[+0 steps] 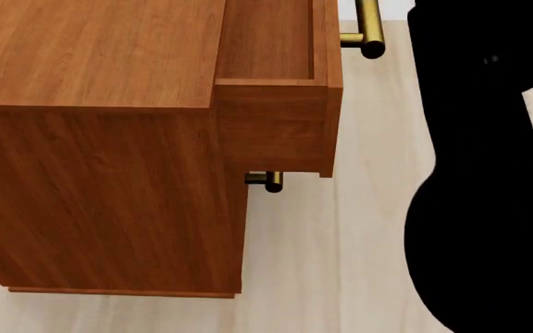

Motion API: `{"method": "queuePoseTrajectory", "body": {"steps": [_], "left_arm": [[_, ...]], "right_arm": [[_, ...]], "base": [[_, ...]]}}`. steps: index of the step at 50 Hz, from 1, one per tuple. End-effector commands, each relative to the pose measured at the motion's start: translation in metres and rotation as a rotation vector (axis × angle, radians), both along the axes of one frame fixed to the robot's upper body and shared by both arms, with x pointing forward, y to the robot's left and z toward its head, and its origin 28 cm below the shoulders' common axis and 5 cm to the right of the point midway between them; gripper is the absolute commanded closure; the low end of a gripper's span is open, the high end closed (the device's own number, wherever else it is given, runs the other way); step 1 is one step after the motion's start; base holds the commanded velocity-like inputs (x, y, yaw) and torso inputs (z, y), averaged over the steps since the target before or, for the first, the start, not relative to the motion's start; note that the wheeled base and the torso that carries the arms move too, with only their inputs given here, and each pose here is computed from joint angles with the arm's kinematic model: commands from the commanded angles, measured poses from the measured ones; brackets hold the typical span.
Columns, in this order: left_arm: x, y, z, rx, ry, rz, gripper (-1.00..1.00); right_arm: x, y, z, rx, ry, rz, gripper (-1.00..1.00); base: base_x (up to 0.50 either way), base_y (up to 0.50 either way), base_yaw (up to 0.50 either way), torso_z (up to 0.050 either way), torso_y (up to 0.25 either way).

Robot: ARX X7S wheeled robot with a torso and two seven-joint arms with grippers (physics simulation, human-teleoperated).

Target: Close the bottom drawer of the cabinet and open the top drawer.

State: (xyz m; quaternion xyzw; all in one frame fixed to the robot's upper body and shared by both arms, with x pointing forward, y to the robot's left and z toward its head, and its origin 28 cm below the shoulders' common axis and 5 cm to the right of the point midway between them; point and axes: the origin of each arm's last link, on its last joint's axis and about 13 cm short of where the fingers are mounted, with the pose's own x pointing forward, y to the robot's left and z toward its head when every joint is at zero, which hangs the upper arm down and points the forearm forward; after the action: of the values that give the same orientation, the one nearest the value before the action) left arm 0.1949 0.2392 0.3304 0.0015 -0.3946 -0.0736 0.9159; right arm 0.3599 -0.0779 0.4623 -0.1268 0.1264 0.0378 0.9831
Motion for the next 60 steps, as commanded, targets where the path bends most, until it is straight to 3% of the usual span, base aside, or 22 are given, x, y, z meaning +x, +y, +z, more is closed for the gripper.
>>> {"method": "queuePoseTrajectory", "body": {"steps": [1, 22, 60], "left_arm": [[0.000, 0.002, -0.002, -0.004, 0.004, 0.005, -1.00], [0.002, 0.003, -0.005, -0.005, 0.011, 0.012, -1.00], [0.011, 0.006, -0.010, 0.010, 0.030, 0.031, -1.00]], "right_arm": [[0.002, 0.001, -0.005, -0.032, 0.024, -0.002, -1.00], [0.002, 0.006, -0.009, -0.079, 0.048, 0.016, -1.00], [0.017, 0.006, -0.038, -0.082, 0.092, 0.034, -1.00]], "base": [[0.00, 0.00, 0.00, 0.000, 0.000], [0.00, 0.00, 0.00, 0.000, 0.000], [0.00, 0.00, 0.00, 0.000, 0.000]]}}
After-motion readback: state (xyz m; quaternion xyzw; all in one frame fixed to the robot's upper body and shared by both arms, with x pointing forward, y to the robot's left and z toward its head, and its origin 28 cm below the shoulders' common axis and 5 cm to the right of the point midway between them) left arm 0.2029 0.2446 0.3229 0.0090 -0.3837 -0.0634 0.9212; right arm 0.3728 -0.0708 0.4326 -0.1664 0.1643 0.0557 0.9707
